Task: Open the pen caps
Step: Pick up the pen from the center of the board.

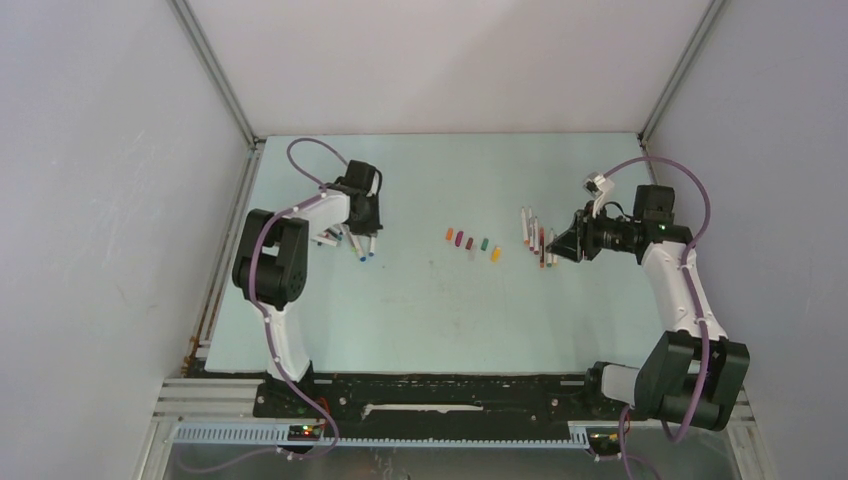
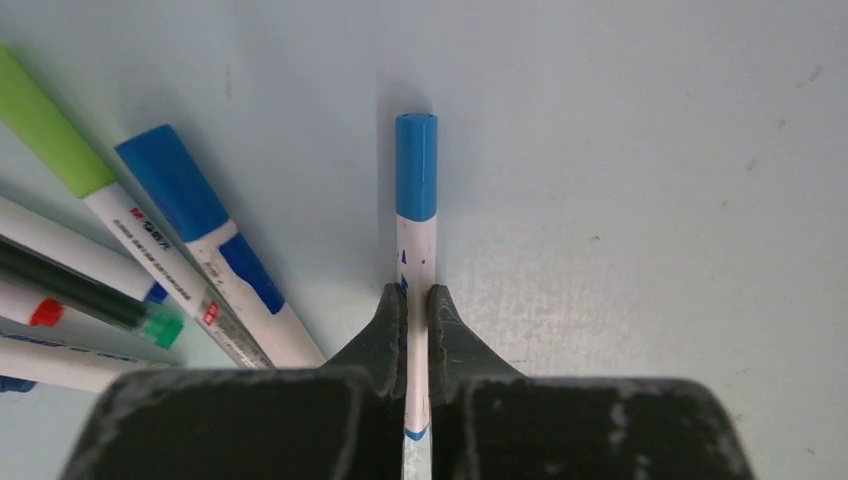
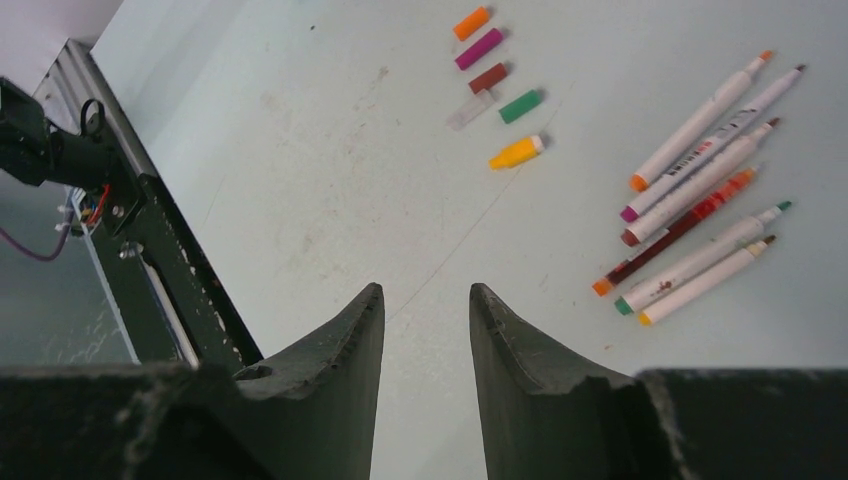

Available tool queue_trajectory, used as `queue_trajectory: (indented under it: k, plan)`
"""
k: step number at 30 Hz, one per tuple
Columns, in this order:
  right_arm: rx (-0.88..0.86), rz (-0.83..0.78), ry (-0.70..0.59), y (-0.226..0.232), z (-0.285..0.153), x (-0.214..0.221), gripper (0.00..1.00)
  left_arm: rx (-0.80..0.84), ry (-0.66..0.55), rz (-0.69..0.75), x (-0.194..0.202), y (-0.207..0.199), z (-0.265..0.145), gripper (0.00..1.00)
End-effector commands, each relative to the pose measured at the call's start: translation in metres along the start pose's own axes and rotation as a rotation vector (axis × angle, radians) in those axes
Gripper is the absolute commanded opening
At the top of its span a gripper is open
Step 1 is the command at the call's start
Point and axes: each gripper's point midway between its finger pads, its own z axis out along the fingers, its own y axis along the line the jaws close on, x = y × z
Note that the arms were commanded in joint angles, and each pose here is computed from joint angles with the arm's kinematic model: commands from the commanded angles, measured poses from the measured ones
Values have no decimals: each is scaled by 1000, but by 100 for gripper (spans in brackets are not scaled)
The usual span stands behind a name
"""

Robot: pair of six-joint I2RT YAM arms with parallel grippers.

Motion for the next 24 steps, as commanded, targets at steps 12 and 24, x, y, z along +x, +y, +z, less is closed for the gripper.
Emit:
queue_trajectory:
  k: [12, 24]
  plan:
    - [-358, -269, 9, 88, 18, 3, 41, 576, -328, -67, -4, -84, -120, 0]
    - [-411, -138, -84, 102, 27, -5, 57, 1167, -618, -23, 25, -208, -247, 0]
